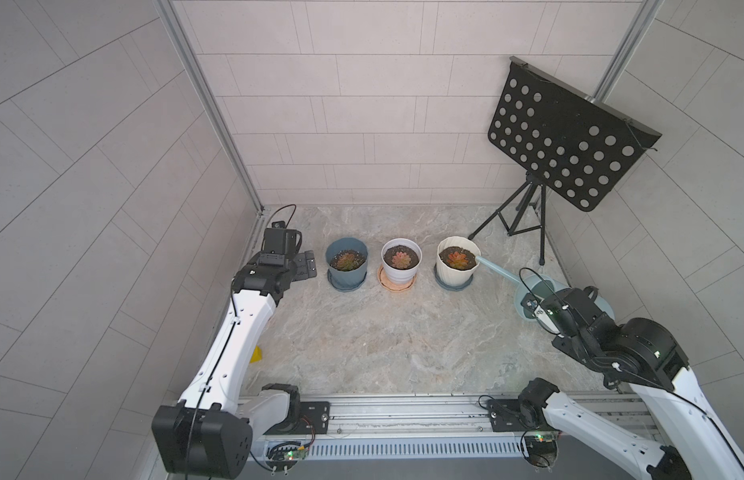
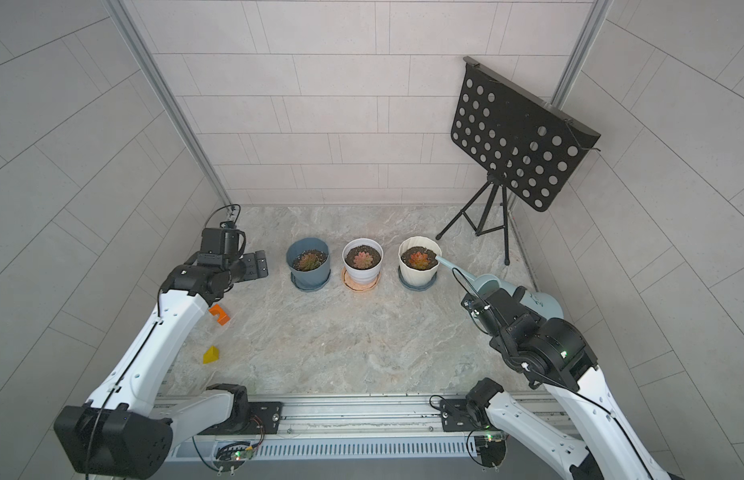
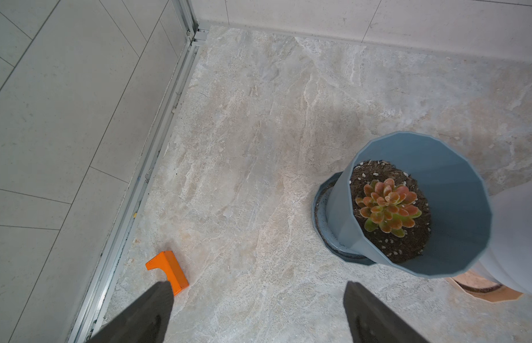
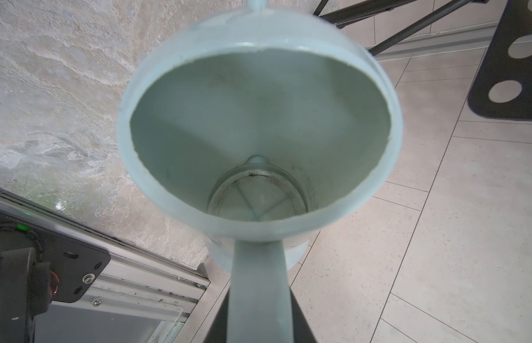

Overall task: Water the succulent around the soil edge
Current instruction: Water the soil of the potted plant with water.

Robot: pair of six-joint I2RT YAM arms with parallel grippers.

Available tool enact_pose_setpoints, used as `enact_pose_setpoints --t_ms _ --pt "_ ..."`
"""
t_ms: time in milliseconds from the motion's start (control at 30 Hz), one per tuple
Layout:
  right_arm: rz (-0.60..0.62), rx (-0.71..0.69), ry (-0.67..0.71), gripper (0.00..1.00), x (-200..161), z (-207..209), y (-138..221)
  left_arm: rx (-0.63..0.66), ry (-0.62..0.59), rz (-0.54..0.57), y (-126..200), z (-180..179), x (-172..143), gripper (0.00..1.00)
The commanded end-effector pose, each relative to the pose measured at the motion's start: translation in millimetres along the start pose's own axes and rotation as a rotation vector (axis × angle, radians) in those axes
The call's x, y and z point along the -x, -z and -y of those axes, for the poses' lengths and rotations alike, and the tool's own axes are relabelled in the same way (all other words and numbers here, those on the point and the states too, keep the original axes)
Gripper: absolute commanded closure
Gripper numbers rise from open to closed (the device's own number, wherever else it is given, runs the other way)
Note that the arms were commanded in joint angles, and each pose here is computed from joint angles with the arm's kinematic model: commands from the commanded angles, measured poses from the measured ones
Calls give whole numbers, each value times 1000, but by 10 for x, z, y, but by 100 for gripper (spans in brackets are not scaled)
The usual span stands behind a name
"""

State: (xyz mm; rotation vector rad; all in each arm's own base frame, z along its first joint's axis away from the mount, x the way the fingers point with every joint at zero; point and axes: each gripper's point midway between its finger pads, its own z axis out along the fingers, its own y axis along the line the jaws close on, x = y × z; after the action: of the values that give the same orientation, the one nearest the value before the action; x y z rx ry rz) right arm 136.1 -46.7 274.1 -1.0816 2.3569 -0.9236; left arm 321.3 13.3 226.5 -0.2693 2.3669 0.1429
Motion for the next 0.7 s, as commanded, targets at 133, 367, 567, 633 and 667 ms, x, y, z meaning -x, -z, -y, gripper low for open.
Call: enact_pose_setpoints --t_ms 133,367,567,633,667 --pt "-144 -10 109 100 -330 54 84 -5 16 13 25 -22 23 3" --pt "-154 -20 113 100 -274 120 101 -14 19 9 20 -8 23 3" --pt "-161 -25 122 100 -225 166 108 -18 22 10 26 -7 27 3" --pt "-163 -25 124 100 -210 172 107 -19 24 7 24 -7 21 3" --pt "-166 -25 128 100 -205 173 103 -19 26 8 26 -8 30 3"
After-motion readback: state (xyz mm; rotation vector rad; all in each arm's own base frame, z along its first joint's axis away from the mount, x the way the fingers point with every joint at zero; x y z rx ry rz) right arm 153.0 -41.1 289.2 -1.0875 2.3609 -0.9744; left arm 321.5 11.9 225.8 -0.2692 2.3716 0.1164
